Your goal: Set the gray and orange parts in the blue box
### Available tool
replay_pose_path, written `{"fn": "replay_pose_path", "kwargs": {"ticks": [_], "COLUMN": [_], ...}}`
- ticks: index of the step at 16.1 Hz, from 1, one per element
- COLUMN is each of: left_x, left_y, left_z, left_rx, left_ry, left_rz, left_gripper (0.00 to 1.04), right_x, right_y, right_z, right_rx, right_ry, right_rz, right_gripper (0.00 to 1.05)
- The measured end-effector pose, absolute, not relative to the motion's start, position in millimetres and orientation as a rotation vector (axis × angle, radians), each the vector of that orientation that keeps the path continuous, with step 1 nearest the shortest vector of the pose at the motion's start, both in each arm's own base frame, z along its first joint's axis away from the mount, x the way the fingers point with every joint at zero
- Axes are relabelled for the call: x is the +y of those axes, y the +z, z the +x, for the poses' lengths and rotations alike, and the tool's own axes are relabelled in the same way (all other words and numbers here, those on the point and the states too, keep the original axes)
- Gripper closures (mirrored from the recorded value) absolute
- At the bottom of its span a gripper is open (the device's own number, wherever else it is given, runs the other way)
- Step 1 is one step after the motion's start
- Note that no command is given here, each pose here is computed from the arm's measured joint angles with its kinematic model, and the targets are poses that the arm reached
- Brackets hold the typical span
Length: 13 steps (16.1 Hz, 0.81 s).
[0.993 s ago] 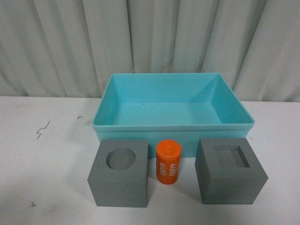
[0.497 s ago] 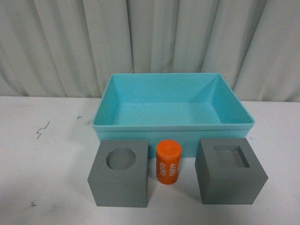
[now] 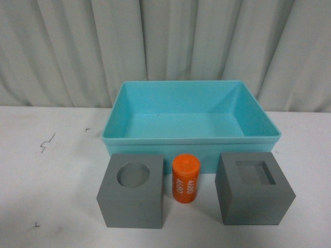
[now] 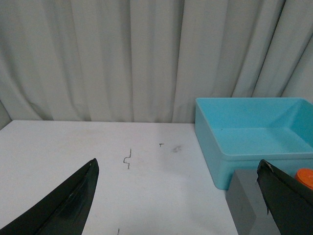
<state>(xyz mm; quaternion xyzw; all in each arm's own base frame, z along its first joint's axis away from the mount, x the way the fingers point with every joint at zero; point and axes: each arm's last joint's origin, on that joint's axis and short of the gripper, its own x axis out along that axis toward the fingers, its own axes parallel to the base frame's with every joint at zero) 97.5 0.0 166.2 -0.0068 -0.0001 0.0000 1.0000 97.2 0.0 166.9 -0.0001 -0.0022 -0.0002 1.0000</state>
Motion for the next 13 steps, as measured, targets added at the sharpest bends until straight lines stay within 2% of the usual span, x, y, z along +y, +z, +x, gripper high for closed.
{"fn": "replay_pose_path", "kwargs": {"ticks": [13], "left_x": [0.0], "left_y": [166.2], "left_z": [97.5], "left_rx": [0.000], "left_ry": [0.000], "left_rz": [-0.014], "left_gripper": [0.07], "right_x": [0.0], "right_y": [166.9], "right_z": [97.2], "right_rx": [-0.004], "right_ry": [0.000], "right_rz": [0.000], "right_gripper": [0.06]}}
